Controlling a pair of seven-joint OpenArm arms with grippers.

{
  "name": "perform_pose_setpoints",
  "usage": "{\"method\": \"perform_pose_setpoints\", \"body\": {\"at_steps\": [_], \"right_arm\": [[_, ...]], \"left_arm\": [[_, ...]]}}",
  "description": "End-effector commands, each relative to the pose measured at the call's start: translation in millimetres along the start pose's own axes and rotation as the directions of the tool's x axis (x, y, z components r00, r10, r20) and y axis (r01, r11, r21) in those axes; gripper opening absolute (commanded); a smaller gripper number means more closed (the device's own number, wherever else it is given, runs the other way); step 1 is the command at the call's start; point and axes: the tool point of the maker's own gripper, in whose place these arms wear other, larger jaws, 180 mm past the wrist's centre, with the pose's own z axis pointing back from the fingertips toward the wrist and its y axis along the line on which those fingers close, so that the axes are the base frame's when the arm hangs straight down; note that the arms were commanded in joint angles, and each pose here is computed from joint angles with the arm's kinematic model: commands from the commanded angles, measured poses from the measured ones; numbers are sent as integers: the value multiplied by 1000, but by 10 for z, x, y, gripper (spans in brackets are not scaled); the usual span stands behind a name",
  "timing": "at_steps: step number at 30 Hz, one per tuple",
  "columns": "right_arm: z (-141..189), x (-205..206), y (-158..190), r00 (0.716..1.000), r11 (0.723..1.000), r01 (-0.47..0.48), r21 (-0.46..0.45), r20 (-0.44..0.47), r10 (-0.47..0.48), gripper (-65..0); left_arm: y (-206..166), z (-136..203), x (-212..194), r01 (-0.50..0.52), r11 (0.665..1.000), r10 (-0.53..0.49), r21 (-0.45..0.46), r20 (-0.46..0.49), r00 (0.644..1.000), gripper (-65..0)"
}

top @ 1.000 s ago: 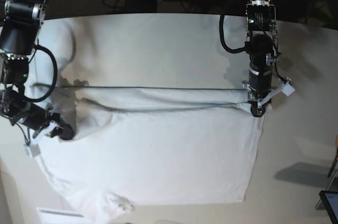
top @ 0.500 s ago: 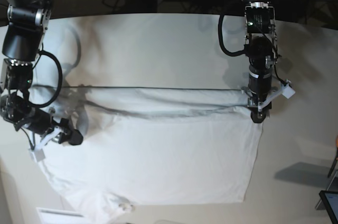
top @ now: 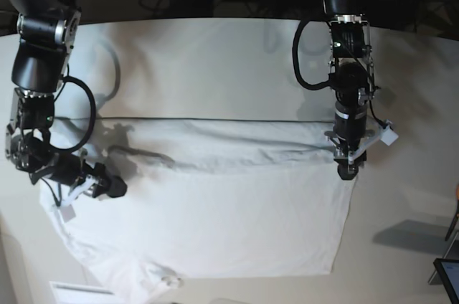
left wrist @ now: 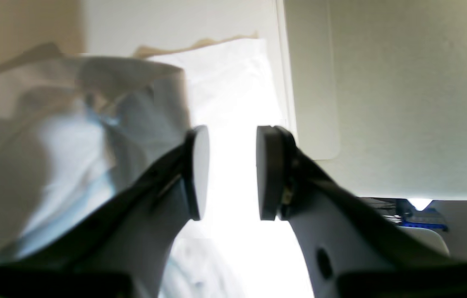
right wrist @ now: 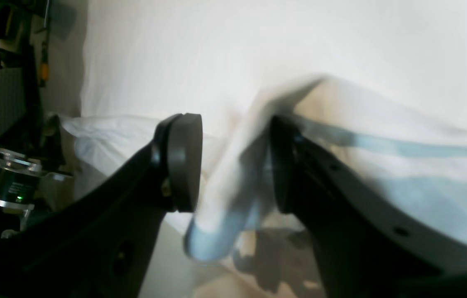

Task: Fold the T-shirt properly
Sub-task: 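Carry the held edge across the shirt toward the hem with both grippers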

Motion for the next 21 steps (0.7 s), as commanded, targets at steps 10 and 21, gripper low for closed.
{"method": "perform_pose_setpoints", "body": {"at_steps": [10,21], "right_arm": [[-86,510,296,996,997,-18,74,84,11,-387],[-305,613,327,994,998,-20,59,105,13,-386]], "left_arm": [[-117,-4,105,10,999,-9,-41,25,1000,-462],[21,67,238,61,998,-61,-18,31,998,-462]]}}
